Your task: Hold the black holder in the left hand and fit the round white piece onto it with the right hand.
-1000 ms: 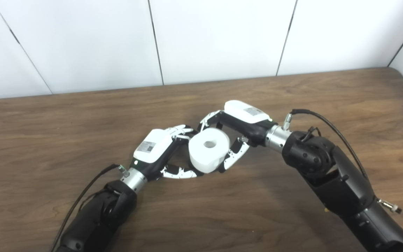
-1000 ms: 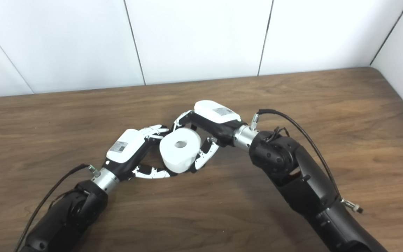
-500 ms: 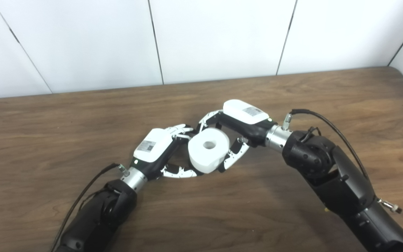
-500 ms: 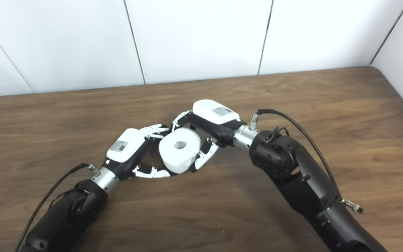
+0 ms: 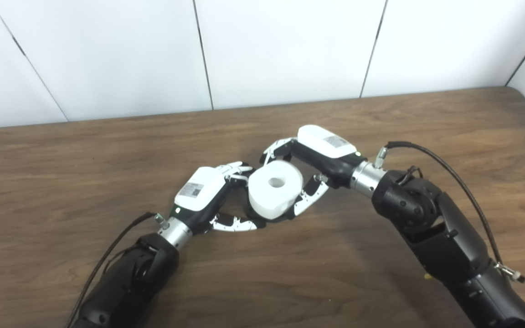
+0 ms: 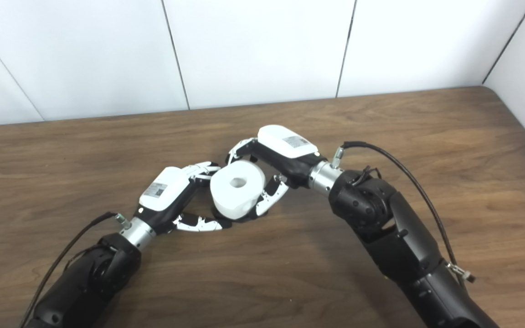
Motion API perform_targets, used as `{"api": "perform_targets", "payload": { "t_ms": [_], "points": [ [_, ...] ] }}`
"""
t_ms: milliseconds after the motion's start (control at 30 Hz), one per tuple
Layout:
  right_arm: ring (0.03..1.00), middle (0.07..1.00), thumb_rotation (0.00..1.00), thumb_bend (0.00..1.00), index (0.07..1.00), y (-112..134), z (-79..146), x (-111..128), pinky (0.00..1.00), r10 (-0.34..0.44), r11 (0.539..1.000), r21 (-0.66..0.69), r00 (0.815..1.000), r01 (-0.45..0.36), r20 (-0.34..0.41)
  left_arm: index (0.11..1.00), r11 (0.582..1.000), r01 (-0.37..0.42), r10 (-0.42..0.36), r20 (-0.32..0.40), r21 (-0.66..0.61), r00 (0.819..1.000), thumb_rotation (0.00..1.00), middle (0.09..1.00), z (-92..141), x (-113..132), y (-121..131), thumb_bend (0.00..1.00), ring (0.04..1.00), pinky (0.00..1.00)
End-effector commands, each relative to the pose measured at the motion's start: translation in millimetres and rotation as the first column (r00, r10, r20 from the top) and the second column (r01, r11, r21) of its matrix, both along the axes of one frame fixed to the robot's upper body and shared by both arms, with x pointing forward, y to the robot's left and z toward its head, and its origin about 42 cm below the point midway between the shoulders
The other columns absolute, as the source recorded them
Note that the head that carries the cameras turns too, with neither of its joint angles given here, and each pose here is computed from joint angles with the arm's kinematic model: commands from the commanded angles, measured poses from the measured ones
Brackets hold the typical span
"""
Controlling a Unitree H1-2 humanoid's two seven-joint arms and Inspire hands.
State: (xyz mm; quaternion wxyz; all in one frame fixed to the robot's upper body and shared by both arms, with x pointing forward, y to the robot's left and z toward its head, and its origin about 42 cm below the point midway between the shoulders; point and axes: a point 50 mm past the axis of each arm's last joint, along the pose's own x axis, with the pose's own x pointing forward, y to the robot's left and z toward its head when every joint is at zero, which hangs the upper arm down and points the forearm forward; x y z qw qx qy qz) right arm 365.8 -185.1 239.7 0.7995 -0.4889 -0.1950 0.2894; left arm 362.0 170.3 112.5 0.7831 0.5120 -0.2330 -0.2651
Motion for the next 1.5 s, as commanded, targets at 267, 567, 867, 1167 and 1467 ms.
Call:
{"api": "perform_targets", "payload": {
  "t_ms": [267,567,867,1167,1467],
  "points": [
    [0.755,0.73,0.13,0.52,0.48,2,19,4,0.63,0.026,0.999,0.029,0.998,-0.028,0.061,0.479,0.991,0.037,-0.021,-0.123,0.132,0.992,0.07,0.819,-31,-16,-3,0.52,0.868,0.79],
    [0.752,0.732,0.13,0.52,0.48,2,28,3,0.62,0.019,0.998,0.057,0.997,-0.023,0.069,0.479,0.99,0.036,-0.019,-0.125,0.138,0.992,0.07,0.821,-32,-16,-3,0.52,0.872,0.79],
    [0.759,0.73,0.13,0.52,0.48,1,74,-1,0.66,0.015,0.981,0.189,0.993,-0.038,0.12,0.479,0.989,0.034,-0.015,-0.128,0.145,0.992,0.07,0.823,-31,-16,-3,0.52,0.875,0.8],
    [0.75,0.72,0.13,0.52,0.48,-6,92,3,0.64,0.004,0.972,0.231,0.987,-0.042,0.159,0.479,0.989,0.037,-0.019,-0.126,0.141,0.992,0.07,0.823,-32,-15,-3,0.52,0.871,0.8],
    [0.735,0.715,0.13,0.52,0.479,-9,85,2,0.61,0.007,0.983,0.183,0.992,-0.03,0.128,0.479,0.989,0.032,-0.013,-0.129,0.147,0.992,0.07,0.828,-31,-15,-3,0.52,0.876,0.81]
  ]
}}
